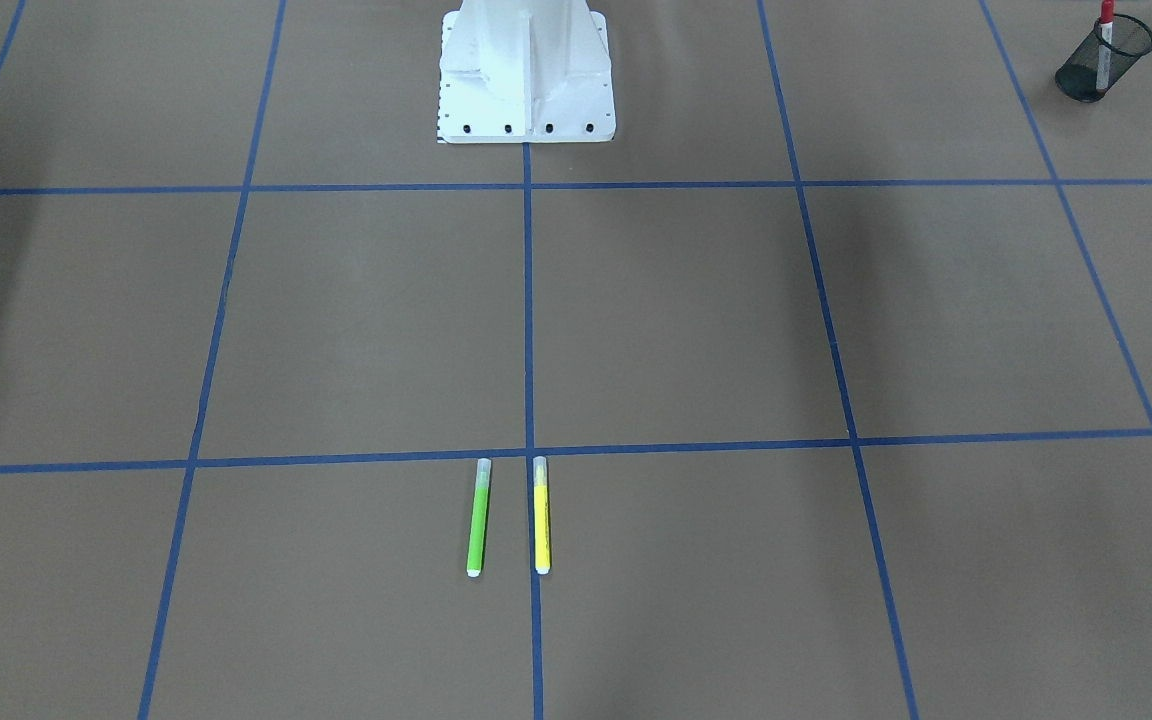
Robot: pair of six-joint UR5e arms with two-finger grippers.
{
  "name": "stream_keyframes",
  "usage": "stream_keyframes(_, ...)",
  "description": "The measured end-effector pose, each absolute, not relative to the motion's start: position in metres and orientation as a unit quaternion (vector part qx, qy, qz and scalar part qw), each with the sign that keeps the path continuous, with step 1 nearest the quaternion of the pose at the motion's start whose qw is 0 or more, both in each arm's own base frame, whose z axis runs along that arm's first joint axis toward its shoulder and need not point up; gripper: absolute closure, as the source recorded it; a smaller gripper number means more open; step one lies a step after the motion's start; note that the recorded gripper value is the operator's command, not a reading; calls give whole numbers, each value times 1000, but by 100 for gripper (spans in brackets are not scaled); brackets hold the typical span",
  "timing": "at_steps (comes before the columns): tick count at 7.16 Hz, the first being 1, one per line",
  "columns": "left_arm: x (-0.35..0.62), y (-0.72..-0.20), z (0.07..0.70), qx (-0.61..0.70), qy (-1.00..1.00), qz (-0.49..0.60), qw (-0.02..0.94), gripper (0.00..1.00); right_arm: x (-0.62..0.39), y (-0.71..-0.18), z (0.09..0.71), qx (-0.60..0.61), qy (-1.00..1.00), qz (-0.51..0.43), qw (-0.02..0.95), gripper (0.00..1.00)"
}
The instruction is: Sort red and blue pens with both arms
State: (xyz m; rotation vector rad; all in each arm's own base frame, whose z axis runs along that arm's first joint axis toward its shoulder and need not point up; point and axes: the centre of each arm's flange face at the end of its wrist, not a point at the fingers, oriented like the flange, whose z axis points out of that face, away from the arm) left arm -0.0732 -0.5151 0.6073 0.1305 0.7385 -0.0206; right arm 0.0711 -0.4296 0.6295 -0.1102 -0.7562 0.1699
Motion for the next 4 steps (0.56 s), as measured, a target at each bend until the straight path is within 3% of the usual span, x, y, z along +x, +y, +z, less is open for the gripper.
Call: stream_keyframes(4, -73, -514, 609, 62, 361, -11, 930, 0, 71, -432, 626, -49, -369, 81, 924, 1)
